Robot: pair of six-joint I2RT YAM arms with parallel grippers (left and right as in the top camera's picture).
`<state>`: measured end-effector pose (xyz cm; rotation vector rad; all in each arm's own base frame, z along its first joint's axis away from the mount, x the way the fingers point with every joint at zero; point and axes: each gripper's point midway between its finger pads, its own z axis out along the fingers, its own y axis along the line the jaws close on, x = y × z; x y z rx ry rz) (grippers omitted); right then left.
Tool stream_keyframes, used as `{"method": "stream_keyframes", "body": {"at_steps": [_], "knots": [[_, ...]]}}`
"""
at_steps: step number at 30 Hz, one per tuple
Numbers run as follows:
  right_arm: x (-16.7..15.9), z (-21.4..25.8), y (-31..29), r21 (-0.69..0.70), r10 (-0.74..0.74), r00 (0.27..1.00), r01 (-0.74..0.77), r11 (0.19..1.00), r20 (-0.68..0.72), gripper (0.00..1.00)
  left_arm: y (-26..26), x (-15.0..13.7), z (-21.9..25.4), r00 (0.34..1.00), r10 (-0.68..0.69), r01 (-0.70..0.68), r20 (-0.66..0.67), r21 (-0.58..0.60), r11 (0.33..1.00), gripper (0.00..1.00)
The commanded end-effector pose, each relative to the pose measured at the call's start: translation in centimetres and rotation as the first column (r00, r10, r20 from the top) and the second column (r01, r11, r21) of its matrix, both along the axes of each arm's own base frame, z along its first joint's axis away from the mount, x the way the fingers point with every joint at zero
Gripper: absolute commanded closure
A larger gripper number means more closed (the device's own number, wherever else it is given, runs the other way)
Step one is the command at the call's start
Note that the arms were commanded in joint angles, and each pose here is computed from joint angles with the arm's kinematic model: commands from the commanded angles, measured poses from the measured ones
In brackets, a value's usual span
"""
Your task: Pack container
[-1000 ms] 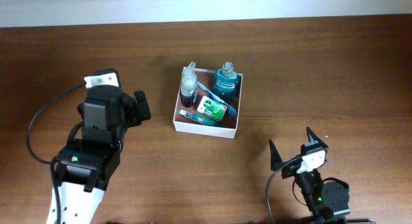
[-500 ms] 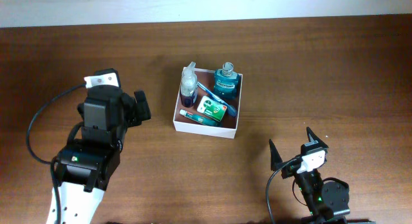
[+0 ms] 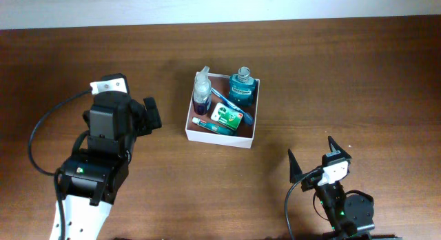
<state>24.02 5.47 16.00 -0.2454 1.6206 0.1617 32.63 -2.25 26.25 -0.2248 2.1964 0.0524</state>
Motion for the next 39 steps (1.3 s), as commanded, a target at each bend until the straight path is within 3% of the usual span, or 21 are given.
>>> {"method": "stream_keyframes", "body": {"at_steps": [1, 6, 17, 27, 34, 39], "knots": [[0.0, -0.2, -0.1, 0.007, -0.007, 1.000, 0.007, 1.000, -0.003, 0.02, 0.4, 0.0, 0.5, 1.000, 0.008, -0.008, 0.011, 0.016, 1.000, 0.01], [0.0, -0.2, -0.1, 0.007, -0.007, 1.000, 0.007, 1.000, -0.003, 0.01, 0.6, -0.9, 1.7, 0.999, 0.008, -0.009, 0.047, 0.008, 1.000, 0.01], [0.0, -0.2, -0.1, 0.007, -0.007, 1.000, 0.007, 1.000, -0.003, 0.02, 2.0, -6.7, 4.1, 0.980, 0.021, -0.017, 0.197, -0.022, 1.000, 0.01], [0.0, -0.2, -0.1, 0.007, -0.007, 1.000, 0.007, 1.000, -0.003, 0.02, 4.8, -11.2, 0.2, 0.959, 0.105, -0.095, 0.262, -0.052, 0.994, 0.01], [0.0, -0.2, -0.1, 0.007, -0.007, 1.000, 0.007, 1.000, -0.003, 0.01, 5.6, -11.7, -3.8, 0.950, 0.141, -0.128, 0.278, -0.064, 0.990, 0.01], [0.0, -0.2, -0.1, 0.007, -0.007, 1.000, 0.007, 1.000, -0.003, 0.02, 5.6, -10.7, -5.0, 0.916, 0.145, -0.122, 0.373, -0.084, 0.989, 0.01]]}}
